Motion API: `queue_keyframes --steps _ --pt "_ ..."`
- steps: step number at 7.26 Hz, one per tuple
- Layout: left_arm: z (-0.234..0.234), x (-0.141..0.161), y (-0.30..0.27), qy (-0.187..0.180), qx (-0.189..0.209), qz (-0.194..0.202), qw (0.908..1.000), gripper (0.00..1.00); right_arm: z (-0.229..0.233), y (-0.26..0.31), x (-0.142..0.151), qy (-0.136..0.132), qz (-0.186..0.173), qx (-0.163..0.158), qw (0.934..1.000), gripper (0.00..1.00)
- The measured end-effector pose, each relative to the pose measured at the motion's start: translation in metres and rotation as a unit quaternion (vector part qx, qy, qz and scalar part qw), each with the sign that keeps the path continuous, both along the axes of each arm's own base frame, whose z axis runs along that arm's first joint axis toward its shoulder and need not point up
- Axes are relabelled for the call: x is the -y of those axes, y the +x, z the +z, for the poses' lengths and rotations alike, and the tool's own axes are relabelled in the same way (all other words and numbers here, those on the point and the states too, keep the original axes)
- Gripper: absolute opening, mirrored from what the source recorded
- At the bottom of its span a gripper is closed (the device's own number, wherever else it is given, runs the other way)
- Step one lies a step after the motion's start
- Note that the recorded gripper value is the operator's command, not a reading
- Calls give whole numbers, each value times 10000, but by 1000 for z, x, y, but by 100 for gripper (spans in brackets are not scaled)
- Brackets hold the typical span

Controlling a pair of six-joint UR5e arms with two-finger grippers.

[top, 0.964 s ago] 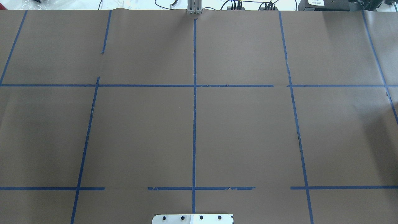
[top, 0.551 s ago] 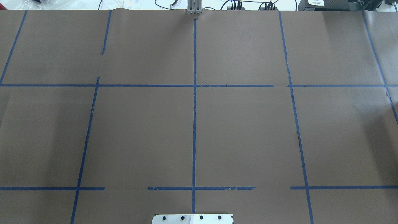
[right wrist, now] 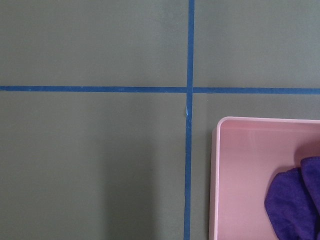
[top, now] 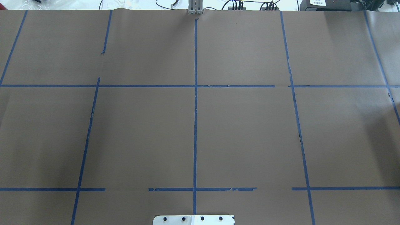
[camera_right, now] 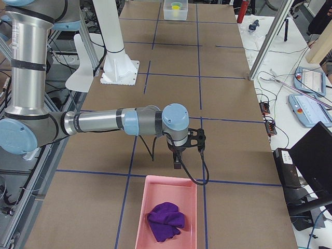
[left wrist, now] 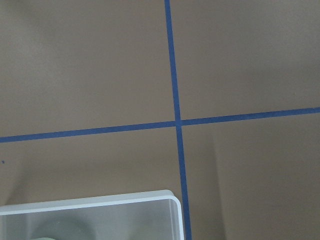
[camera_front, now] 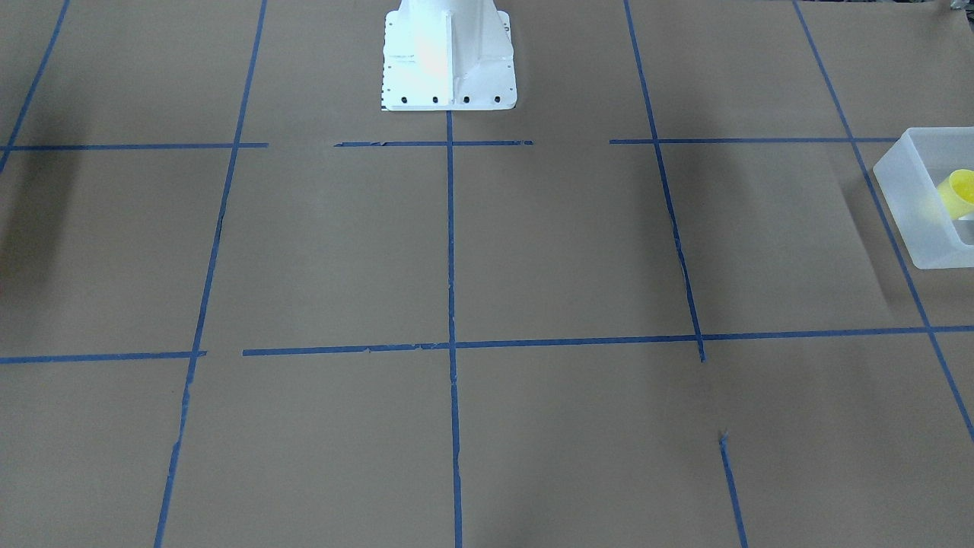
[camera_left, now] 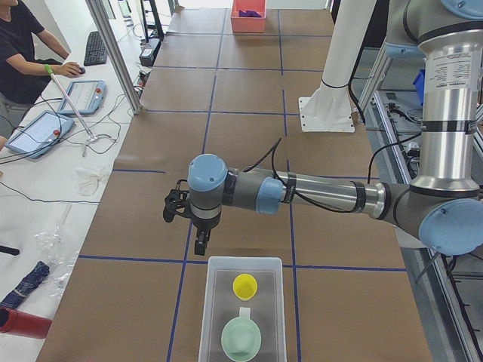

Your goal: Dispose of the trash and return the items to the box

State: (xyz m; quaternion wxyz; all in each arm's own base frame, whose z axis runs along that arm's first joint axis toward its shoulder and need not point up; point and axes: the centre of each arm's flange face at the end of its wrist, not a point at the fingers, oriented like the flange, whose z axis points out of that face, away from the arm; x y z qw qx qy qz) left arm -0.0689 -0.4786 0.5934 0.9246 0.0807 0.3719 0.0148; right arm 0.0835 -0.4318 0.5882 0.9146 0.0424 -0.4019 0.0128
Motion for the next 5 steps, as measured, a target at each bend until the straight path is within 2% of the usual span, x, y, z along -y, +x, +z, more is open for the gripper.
queue_keyframes --steps 5 --pt "16 -19 -1 -181 31 26 9998 100 2 0 0 -23 8 -6 10000 100"
